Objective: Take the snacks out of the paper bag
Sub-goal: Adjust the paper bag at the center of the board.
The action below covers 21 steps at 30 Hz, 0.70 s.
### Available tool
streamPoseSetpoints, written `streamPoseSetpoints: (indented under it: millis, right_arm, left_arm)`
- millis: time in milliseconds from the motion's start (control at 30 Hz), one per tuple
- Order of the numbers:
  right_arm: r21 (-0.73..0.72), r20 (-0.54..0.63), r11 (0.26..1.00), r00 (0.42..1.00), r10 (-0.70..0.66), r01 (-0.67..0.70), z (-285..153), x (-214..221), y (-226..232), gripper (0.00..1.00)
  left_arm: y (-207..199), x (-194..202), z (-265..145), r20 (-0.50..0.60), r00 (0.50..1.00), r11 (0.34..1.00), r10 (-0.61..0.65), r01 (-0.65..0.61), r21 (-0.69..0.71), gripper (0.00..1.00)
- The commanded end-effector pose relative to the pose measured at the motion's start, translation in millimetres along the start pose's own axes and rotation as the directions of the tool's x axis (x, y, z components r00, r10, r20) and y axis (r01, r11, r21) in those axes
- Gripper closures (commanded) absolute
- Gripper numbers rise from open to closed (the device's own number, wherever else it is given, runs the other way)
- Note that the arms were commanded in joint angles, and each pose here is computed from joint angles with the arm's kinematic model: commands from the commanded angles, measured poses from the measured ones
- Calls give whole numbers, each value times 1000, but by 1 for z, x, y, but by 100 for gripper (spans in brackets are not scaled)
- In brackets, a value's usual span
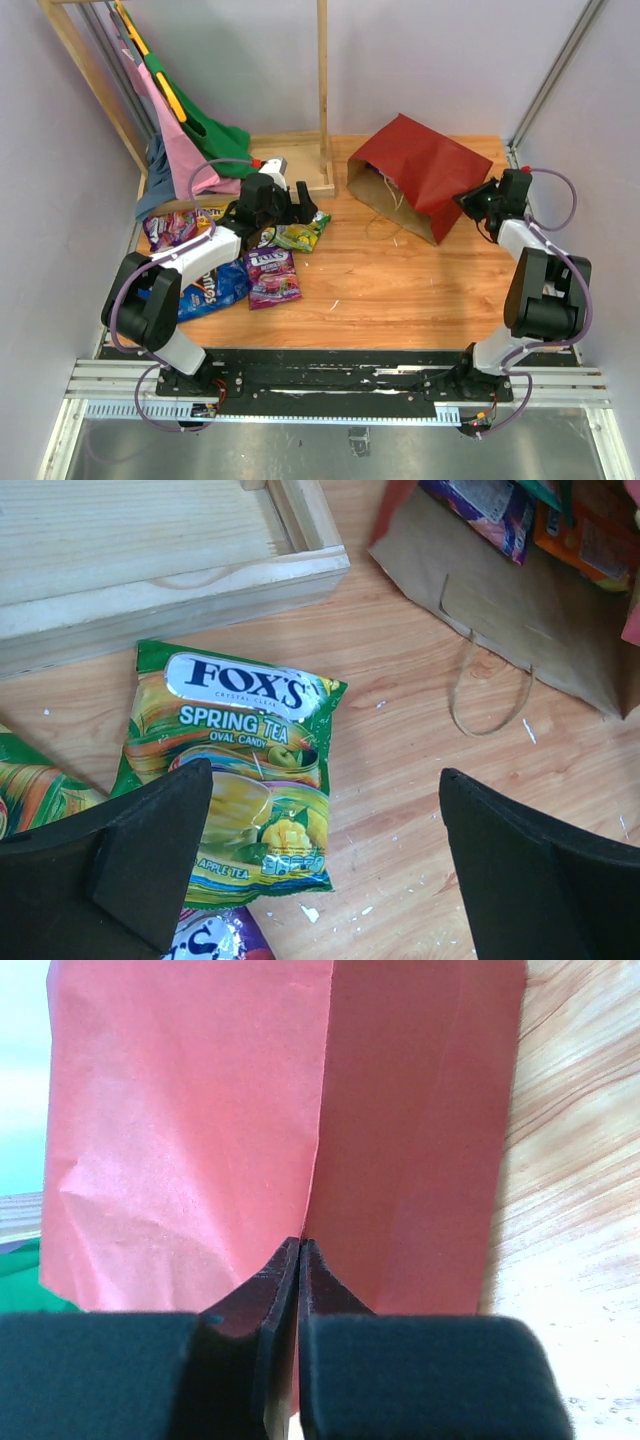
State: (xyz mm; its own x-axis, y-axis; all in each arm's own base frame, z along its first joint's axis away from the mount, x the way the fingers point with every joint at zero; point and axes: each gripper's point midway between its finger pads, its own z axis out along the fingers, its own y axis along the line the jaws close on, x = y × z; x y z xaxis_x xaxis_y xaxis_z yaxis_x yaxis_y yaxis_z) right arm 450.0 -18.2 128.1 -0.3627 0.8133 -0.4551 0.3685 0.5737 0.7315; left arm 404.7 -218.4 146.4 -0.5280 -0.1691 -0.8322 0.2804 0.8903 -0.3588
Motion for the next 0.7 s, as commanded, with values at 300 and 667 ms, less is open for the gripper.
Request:
streamPoseSetpoints:
  millis: [300,667]
  right_arm:
    - [-30,143,921,914,-380,388,-78,-5,67,26]
    - [-208,179,361,399,-899,909,-115,92,169,15]
  left_arm:
    - [-2,-9,2,20,1000,1000,12,-13,5,0]
    - [-5,-7,1,16,1000,1000,4,-4,25,0]
